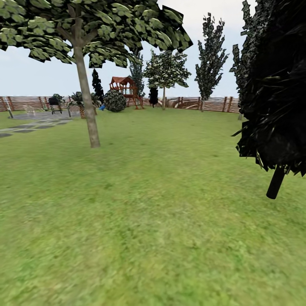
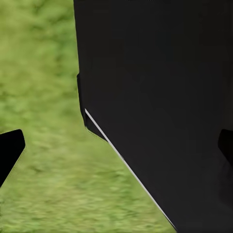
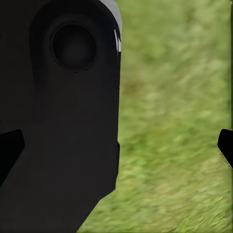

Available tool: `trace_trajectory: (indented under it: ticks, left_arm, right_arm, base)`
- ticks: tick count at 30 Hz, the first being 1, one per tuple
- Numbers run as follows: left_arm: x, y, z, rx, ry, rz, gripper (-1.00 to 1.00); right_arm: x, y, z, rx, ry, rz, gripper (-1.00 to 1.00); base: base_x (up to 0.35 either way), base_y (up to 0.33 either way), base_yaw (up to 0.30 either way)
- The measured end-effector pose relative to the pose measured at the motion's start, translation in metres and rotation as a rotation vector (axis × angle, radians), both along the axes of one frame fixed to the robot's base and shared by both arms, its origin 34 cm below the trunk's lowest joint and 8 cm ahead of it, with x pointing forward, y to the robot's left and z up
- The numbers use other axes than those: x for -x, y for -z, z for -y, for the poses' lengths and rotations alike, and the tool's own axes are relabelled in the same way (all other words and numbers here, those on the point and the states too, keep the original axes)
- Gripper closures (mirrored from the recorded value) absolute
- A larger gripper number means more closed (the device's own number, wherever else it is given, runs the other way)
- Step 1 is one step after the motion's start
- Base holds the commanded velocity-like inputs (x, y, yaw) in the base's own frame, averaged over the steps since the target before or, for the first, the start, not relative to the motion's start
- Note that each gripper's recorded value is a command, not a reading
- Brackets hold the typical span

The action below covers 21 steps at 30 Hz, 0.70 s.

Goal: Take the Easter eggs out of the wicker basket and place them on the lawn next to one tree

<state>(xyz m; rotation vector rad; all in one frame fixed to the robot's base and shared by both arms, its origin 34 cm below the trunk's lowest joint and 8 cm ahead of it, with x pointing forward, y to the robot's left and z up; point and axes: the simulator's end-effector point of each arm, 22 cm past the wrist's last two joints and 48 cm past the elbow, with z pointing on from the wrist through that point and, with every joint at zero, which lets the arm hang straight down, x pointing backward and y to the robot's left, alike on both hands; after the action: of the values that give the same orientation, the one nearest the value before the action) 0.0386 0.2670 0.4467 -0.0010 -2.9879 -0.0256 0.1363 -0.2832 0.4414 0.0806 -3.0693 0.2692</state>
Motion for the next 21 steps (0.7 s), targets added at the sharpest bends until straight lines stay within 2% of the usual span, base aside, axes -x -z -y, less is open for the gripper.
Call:
trace_trajectory:
  ticks: [21]
  left_arm:
    - [0.0001, 0.0000, 0.0000, 0.000, -0.001, 0.000, -1.00]
  right_arm:
    - [0.0000, 0.0000, 0.0004, 0.001, 0.000, 0.000, -1.00]
  base:
    - [0.335, 0.000, 0.000]
